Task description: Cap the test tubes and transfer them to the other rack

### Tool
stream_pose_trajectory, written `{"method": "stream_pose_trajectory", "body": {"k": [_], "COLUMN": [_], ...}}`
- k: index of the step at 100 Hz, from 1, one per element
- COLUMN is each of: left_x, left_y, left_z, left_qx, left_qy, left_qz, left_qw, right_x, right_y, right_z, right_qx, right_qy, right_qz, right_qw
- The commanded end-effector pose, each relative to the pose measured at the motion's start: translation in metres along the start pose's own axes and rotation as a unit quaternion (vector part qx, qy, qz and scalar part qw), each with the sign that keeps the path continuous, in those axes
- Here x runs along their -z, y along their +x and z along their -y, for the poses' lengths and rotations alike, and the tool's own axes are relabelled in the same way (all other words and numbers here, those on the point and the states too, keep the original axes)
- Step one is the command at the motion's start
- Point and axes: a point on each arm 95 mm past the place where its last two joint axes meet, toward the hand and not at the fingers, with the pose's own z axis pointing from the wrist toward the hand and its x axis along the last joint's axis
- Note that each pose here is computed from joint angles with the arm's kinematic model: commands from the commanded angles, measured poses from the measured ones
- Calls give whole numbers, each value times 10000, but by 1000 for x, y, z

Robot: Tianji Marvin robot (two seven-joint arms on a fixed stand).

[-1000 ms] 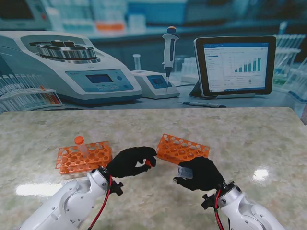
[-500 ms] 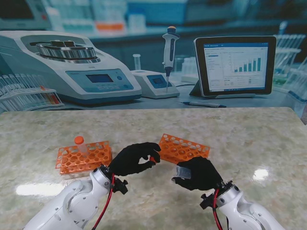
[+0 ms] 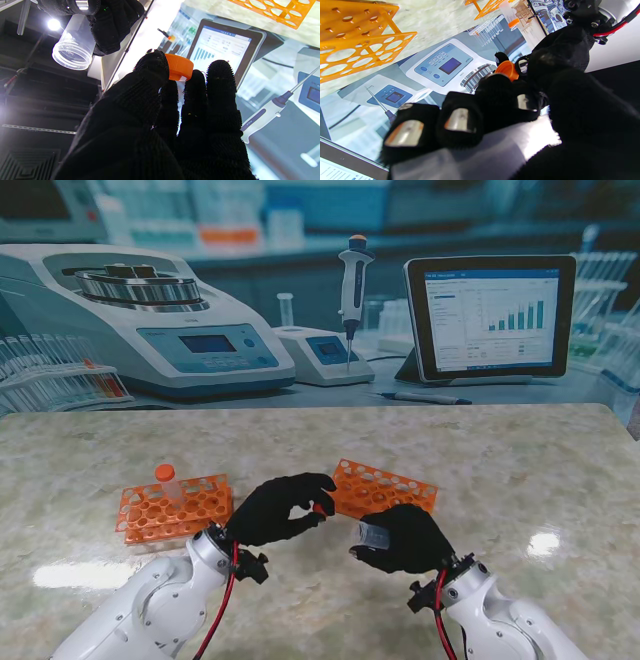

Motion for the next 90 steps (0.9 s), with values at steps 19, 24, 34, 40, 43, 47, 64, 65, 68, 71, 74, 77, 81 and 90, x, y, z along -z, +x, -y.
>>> {"method": "stream_pose_trajectory", "body": {"k": [19,24,34,40,43,47,64,65,68,71,74,77,81,90], "left_x": [-1,-1,-1,-1,-1,0,1,1,2,2,2,3,3,5], "left_y": [8,9,10,11,12,12,16,16,17,18,19,20,21,23], "left_z": [2,2,2,1,1,1,1,1,2,2,2,2,2,2], "left_qx": [85,109,197,250,270,296,410,415,431,453,476,491,504,517], "left_qy": [180,208,280,319,337,359,458,464,478,491,506,518,531,553], "left_qz": [-94,-100,-110,-120,-126,-134,-170,-173,-181,-190,-202,-214,-229,-265], "left_qw": [9998,9997,9994,9991,9990,9988,9980,9979,9978,9976,9974,9972,9971,9968], "right_x": [-3,-4,-5,-6,-7,-8,-12,-12,-13,-14,-15,-16,-17,-19], "right_y": [-1,-1,-2,-2,-2,-2,-4,-4,-4,-4,-5,-5,-5,-6], "right_z": [5,5,6,7,7,7,8,9,9,9,9,9,9,9], "right_qx": [-93,-101,-115,-120,-123,-128,-143,-144,-149,-156,-159,-158,-155,-154], "right_qy": [22,28,37,44,48,55,70,70,72,75,79,82,82,77], "right_qz": [66,73,85,91,95,101,134,136,145,152,157,162,168,183], "right_qw": [9999,9999,9999,9999,9999,9999,9998,9998,9998,9997,9997,9997,9997,9997]}}
